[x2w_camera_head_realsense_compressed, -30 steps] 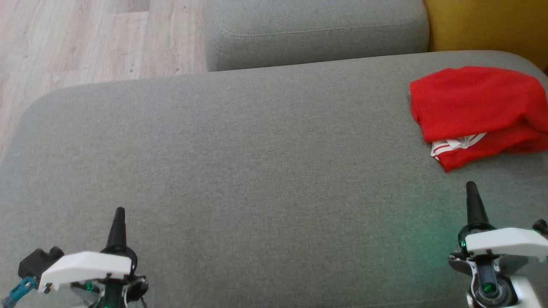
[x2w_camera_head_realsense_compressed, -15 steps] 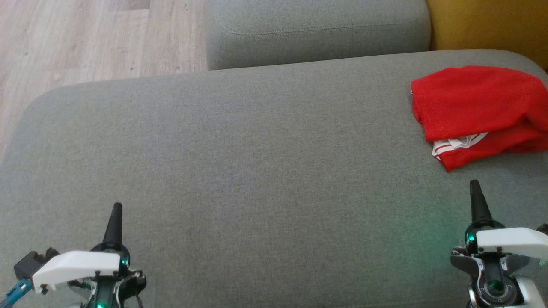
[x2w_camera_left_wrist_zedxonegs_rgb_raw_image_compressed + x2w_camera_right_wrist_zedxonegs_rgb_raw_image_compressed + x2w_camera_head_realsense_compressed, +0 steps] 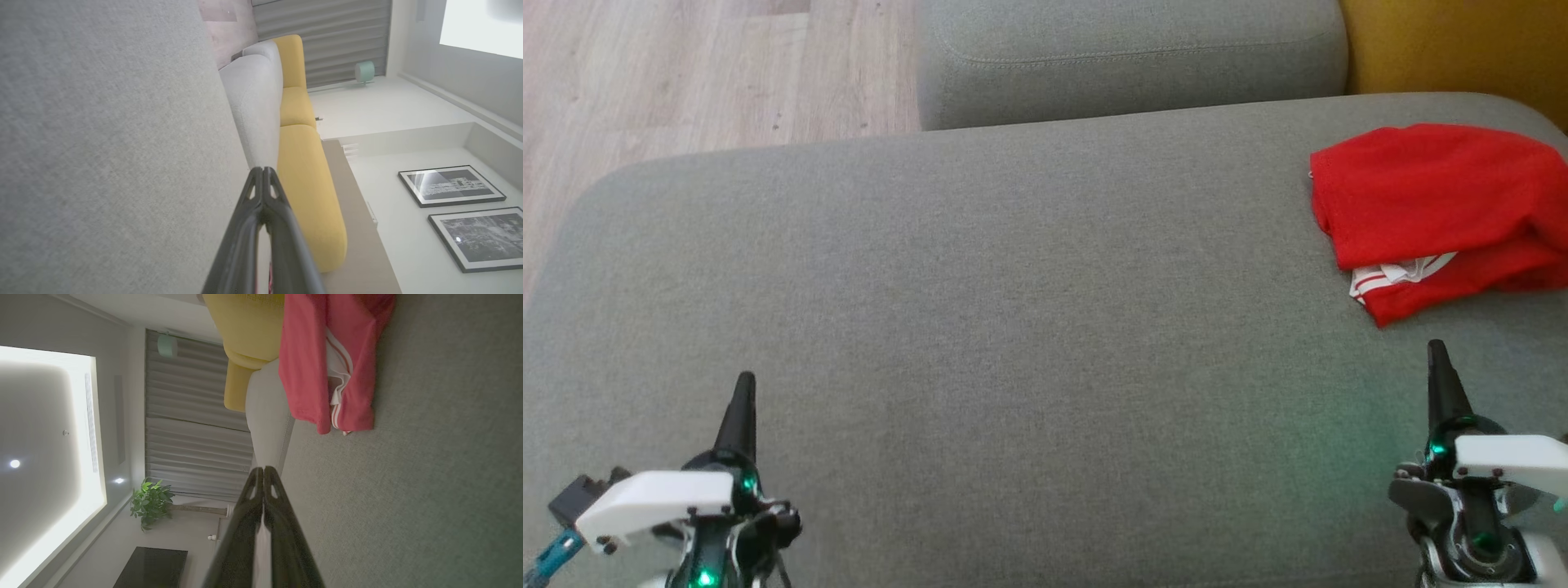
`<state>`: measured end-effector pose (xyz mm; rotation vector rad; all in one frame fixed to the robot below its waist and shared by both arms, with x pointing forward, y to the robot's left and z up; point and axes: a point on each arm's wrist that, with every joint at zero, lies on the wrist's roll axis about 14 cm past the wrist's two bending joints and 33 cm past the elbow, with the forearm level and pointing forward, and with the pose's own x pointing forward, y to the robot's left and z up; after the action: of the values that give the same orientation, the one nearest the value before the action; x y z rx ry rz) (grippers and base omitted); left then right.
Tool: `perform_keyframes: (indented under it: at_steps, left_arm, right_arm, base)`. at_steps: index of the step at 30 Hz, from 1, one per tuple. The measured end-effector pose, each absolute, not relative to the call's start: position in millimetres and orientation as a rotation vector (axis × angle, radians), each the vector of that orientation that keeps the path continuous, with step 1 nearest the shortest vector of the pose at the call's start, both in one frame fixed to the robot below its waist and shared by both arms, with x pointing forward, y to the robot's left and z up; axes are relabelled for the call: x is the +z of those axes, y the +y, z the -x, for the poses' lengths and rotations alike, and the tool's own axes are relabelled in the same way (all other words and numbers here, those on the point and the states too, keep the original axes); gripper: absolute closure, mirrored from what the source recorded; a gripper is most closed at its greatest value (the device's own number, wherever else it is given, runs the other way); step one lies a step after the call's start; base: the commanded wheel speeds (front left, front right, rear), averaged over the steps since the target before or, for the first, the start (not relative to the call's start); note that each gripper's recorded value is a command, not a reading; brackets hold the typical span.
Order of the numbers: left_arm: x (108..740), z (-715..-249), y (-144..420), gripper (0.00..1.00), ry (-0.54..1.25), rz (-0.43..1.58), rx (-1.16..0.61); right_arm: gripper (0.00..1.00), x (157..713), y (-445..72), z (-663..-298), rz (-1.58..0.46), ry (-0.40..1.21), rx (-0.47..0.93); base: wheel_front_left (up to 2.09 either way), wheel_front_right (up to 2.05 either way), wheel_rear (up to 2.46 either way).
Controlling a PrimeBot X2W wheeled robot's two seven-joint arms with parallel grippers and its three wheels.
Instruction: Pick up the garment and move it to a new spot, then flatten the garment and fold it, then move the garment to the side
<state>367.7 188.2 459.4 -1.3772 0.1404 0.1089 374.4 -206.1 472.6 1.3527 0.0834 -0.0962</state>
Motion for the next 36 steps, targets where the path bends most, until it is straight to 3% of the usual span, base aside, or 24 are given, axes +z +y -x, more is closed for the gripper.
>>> perform_keyframes:
  at_steps: [18,36]
  left_arm:
    - [470.4,-371.1,186.6,1.0,0.109,1.574,0.07]
    - [470.7,-371.2,186.8,1.0,0.107,1.582,0.07]
  right_arm:
    - [1.0,480.6,-207.0,-376.9,-1.568,0.042,-0.084]
    - [1.0,481.5,-207.6,-377.0,-1.573,0.037,-0.084]
  base:
    - [0.0,0.0,0.0]
    - [0.0,0.0,0.0]
